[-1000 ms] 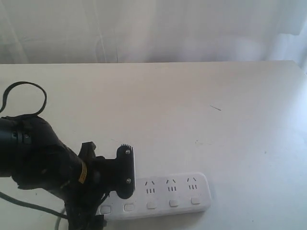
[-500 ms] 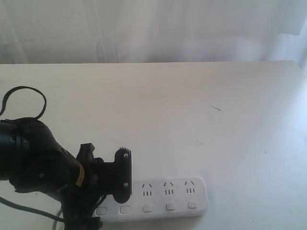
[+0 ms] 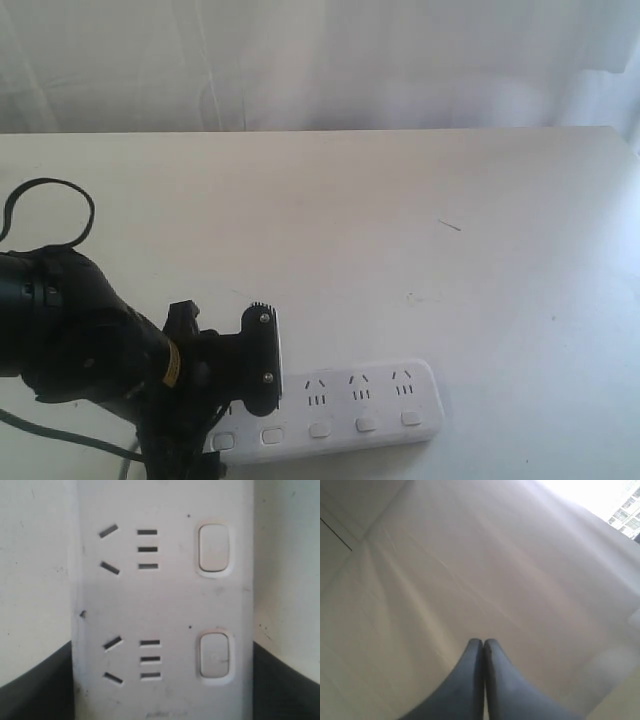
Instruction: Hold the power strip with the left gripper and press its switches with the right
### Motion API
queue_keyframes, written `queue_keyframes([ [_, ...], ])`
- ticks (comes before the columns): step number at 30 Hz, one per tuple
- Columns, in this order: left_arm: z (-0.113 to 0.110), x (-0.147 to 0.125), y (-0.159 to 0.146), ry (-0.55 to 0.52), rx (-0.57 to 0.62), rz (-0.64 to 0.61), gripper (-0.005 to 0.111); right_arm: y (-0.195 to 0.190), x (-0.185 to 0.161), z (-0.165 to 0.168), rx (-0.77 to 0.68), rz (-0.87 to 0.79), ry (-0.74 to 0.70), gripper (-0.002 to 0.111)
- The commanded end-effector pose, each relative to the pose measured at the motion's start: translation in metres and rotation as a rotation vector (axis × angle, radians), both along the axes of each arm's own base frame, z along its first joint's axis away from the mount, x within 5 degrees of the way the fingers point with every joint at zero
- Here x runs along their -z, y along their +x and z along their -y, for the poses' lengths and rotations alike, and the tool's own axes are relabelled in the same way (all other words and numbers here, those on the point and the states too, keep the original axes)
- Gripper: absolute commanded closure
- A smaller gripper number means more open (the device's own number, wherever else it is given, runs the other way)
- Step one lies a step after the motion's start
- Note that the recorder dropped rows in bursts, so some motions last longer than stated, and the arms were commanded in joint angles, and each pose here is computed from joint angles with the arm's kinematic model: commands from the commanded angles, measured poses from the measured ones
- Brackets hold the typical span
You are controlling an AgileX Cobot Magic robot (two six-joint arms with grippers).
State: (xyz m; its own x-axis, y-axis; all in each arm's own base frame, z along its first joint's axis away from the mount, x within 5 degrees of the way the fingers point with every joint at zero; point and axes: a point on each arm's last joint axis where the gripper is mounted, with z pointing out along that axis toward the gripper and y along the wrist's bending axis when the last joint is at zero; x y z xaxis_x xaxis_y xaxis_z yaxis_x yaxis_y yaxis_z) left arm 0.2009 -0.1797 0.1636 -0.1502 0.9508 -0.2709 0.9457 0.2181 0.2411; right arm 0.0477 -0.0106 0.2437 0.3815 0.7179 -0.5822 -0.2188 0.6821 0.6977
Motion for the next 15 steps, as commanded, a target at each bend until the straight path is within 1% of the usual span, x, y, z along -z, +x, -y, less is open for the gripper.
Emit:
queue_keyframes([
  [1, -0.002, -0.001, -0.002, -0.012, -0.028, -0.017, 0.107, -0.011, -0.017, 0.003, -0.003, 0.234, 0.056, 0.108],
  [2, -0.002, -0.001, -0.003, -0.010, -0.028, -0.019, 0.107, -0.019, -0.040, -0.013, -0.005, 0.291, -0.248, 0.108],
  [3, -0.002, -0.001, -0.003, -0.010, -0.028, -0.019, 0.107, -0.025, -0.056, -0.024, -0.007, 0.316, -0.447, 0.108],
  [4, -0.002, -0.001, -0.003, -0.010, -0.028, -0.019, 0.107, -0.040, -0.087, -0.042, -0.072, 0.382, -0.698, 0.108],
  [5, -0.002, -0.001, -0.003, -0.010, -0.028, -0.019, 0.107, -0.045, -0.104, -0.050, -0.104, 0.387, -0.814, 0.108],
  [6, -0.002, -0.001, -0.003, -0.010, -0.028, -0.019, 0.107, -0.051, -0.132, -0.062, -0.173, 0.385, -0.989, 0.108],
  [7, -0.002, -0.001, -0.003, -0.010, -0.024, -0.019, 0.107, -0.051, -0.145, -0.066, -0.209, 0.368, -1.061, 0.108],
  [8, -0.002, -0.001, -0.003, -0.010, -0.022, -0.017, 0.107, -0.050, -0.170, -0.074, -0.301, 0.349, -1.168, 0.108],
  [9, -0.002, -0.001, -0.003, -0.009, -0.022, -0.018, 0.107, -0.048, -0.180, -0.077, -0.361, 0.331, -1.200, 0.108],
  [10, -0.002, -0.001, -0.003, -0.011, -0.026, -0.023, 0.107, -0.045, -0.198, -0.082, -0.470, 0.299, -1.204, 0.108],
  [11, -0.002, -0.001, -0.004, -0.014, -0.032, -0.029, 0.107, -0.044, -0.205, -0.084, -0.532, 0.289, -1.184, 0.108],
  [15, -0.003, 0.001, -0.006, 0.006, -0.042, -0.061, 0.107, -0.034, -0.234, -0.090, -0.720, 0.256, -1.150, 0.108],
])
